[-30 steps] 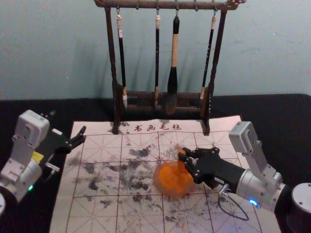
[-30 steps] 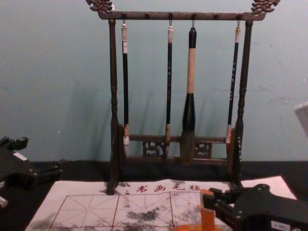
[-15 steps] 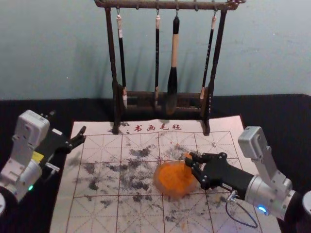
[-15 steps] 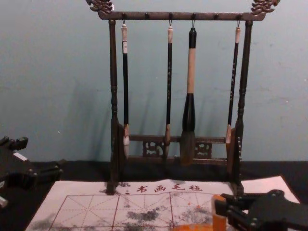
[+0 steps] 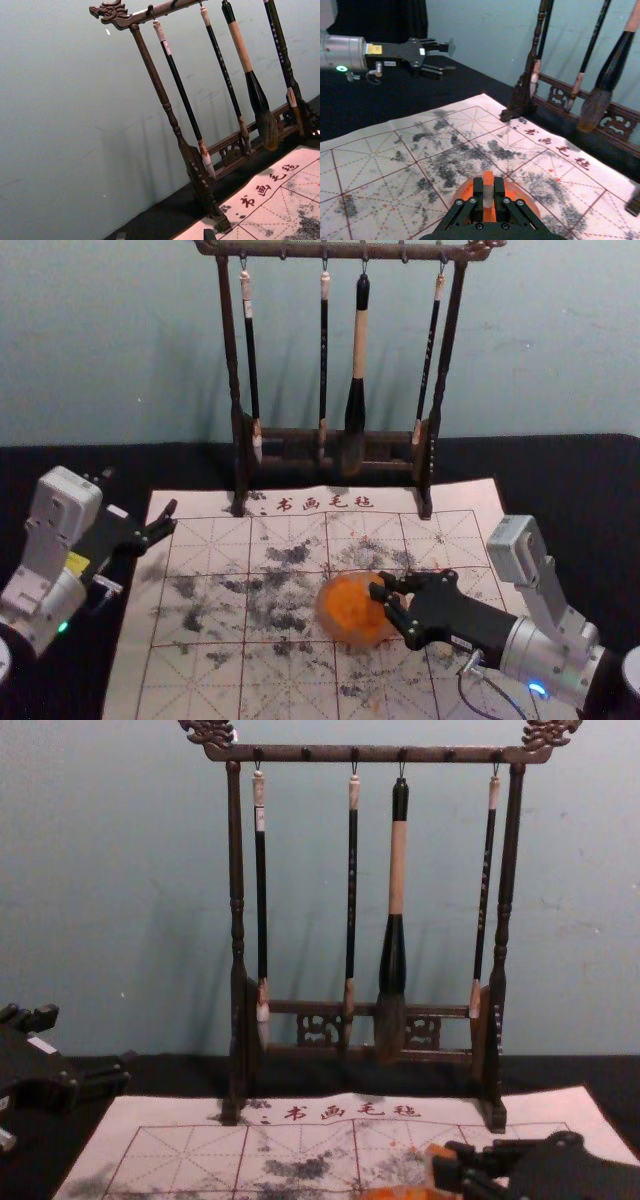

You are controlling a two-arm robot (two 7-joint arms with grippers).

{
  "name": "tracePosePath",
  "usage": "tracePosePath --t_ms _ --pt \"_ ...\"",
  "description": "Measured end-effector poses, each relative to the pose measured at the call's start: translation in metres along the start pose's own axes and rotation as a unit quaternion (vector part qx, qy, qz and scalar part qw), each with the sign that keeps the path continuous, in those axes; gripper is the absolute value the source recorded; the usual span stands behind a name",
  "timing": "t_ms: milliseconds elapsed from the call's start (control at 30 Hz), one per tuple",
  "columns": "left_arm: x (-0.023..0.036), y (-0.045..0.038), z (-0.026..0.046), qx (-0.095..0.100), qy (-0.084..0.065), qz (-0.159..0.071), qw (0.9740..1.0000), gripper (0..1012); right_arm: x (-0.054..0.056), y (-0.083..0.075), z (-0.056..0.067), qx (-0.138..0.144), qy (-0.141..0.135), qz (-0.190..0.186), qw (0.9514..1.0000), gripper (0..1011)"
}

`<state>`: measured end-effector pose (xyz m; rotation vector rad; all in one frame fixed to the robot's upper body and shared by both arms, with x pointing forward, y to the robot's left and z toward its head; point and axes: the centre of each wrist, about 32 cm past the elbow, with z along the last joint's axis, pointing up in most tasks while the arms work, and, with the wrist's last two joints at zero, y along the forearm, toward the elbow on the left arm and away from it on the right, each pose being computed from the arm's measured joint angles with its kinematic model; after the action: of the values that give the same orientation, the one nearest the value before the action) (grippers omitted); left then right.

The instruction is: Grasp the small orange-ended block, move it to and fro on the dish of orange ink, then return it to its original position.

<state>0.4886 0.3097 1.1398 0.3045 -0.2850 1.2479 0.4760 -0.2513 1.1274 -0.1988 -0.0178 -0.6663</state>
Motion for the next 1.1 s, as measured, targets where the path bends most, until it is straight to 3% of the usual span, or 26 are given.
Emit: tracePosePath --t_ms 400,1100 --pt "0.0000 0.0000 0.0000 0.000 0.000 0.000 1.0000 1001 -0.003 0.013 0.001 0.002 -0.005 0.016 0.9999 80" --pt "0.0000 0.0000 0.0000 0.000 0.000 0.000 1.0000 1001 0.012 0.028 0.003 0.003 -0.009 -0.005 0.9999 80"
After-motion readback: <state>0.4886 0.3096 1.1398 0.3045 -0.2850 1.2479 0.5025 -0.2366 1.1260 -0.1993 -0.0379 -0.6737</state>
